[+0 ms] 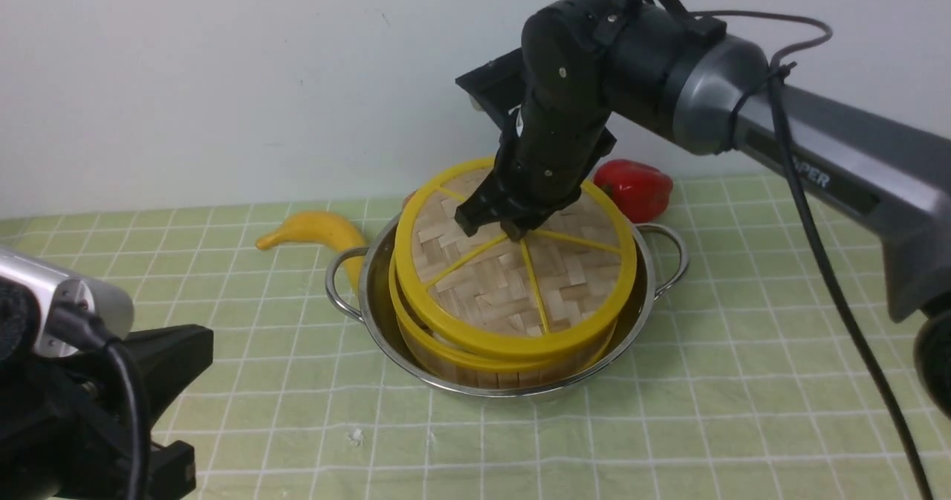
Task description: Place the steamer in the pot on the green tablecloth, and put the lid on the steamer.
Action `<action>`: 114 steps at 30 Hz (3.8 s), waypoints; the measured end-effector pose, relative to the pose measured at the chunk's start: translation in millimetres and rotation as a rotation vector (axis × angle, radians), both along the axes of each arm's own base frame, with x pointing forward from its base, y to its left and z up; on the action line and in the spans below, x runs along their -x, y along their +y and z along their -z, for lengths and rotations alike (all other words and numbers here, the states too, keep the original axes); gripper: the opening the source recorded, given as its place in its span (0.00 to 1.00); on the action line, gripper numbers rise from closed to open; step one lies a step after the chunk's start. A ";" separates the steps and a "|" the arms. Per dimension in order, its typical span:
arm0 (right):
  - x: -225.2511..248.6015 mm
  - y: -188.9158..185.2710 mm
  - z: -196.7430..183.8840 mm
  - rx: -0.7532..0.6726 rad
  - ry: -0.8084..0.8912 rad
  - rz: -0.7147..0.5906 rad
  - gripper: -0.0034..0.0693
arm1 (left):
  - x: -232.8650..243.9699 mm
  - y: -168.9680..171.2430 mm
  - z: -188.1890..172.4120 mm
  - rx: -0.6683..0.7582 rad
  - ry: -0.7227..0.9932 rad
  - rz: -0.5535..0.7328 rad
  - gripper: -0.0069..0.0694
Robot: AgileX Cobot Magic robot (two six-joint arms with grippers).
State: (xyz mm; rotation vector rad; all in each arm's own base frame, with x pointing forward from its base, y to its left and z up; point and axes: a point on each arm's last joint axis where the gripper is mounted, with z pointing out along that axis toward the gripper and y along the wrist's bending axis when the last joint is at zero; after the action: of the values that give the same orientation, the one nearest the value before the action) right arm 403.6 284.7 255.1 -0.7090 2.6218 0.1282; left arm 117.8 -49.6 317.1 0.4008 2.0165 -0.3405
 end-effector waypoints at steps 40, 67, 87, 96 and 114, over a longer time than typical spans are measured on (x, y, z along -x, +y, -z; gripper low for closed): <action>-3.3 13.8 14.9 -0.024 -0.022 -0.098 0.25 | 0.0 0.0 -0.1 -0.001 -0.001 0.000 0.09; 21.0 -0.9 -135.7 -0.248 -0.304 -0.099 0.64 | -1.2 0.4 -1.8 0.004 -0.022 -0.007 0.09; 172.9 -119.5 -178.0 -0.327 -0.443 -0.028 0.03 | -1.6 0.5 -2.4 0.005 -0.030 -0.010 0.09; 212.9 -143.8 -50.8 -0.466 -0.391 0.063 0.03 | -1.6 0.6 -2.5 0.006 -0.032 -0.011 0.09; 226.1 -166.2 -29.9 -0.357 -0.479 0.004 0.07 | -1.8 0.6 -2.7 0.007 -0.034 -0.012 0.09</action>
State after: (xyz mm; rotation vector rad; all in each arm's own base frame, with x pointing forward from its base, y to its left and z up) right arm 177.4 118.5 285.0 -0.5292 2.0699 0.3664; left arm 119.6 -49.0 319.8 0.3883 1.9833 -0.3310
